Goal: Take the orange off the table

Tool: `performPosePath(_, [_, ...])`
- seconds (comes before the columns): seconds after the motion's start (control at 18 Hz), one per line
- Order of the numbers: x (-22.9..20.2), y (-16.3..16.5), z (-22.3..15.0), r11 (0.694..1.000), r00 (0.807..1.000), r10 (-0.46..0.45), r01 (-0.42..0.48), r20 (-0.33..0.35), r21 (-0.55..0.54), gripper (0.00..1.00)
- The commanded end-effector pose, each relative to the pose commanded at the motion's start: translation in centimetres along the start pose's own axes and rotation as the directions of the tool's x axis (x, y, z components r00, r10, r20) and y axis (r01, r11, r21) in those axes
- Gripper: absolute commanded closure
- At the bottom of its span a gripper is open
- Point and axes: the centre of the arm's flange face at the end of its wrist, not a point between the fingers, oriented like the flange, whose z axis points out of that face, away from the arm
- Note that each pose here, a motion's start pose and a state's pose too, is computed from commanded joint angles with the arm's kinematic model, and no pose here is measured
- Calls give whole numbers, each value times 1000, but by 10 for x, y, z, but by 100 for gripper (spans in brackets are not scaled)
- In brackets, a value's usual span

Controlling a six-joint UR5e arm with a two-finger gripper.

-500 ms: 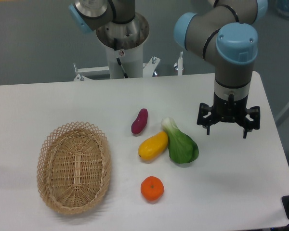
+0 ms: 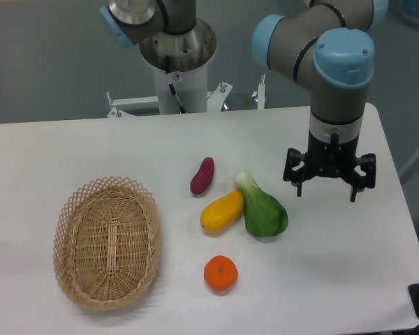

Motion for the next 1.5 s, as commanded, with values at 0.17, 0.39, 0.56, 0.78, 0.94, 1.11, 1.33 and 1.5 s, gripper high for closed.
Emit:
performPosePath(0.17, [2,-1,7,1000,1000,-2,2,-9,-7,0])
performPosePath(0.39, [24,-22,31,996,995,-89,88,-41,-25,0])
performPosePath(0.56, [54,-41,82,993,990,-100,94,-104,-67,0])
performPosePath(0.78, [84,-65,117,994,989,-101,97,-105,-39,0])
performPosePath(0.94, [102,-77,137,995,990,-103,101,-93,-27,0])
performPosePath(1.11, [113,-79,144,993,989,-113,112,-90,-21,0])
performPosePath(1.33, [134,-81,156,994,989,-110,108,-100,-26,0])
performPosePath(1.5, [149,-82,166,991,991,-123,120,-57,-56,0])
